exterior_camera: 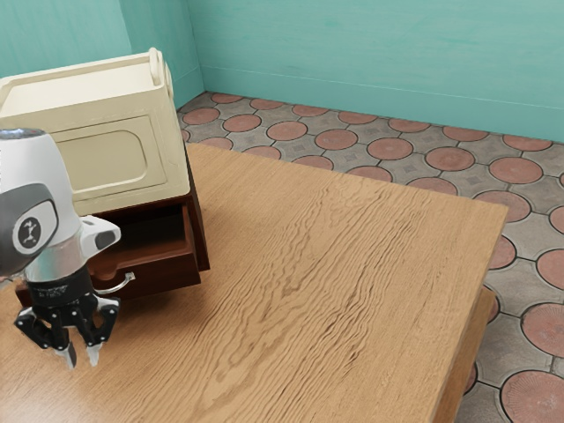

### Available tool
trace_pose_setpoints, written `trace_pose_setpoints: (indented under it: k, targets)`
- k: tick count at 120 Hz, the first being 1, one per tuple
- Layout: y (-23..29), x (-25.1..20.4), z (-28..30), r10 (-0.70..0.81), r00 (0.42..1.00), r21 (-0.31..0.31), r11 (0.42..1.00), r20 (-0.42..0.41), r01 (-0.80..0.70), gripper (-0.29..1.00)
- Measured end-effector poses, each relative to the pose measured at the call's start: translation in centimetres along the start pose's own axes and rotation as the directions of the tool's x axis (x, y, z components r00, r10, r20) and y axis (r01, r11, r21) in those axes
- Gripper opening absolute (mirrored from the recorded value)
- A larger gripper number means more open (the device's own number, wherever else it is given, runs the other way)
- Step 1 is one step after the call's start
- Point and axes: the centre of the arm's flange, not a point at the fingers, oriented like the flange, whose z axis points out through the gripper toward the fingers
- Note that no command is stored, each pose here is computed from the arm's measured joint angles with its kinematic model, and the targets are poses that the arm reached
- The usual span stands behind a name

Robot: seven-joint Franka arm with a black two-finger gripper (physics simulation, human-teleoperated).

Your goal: Push the drawer handle with one arm to close the drawer

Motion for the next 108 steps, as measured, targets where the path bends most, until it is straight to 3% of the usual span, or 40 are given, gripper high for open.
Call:
trace_pose_setpoints:
  k: [42,69,108]
  targets:
    - [-1.2,7.6,1.7,-0.209,0.977,-0.046,0.976,0.042,0.211,0.01]
    - [-2.4,12.5,1.9,-0.264,0.964,-0.072,0.962,0.013,0.264,0.0]
    - [-1.8,15.4,3.2,-0.293,0.955,-0.103,0.952,-0.041,0.287,0.0]
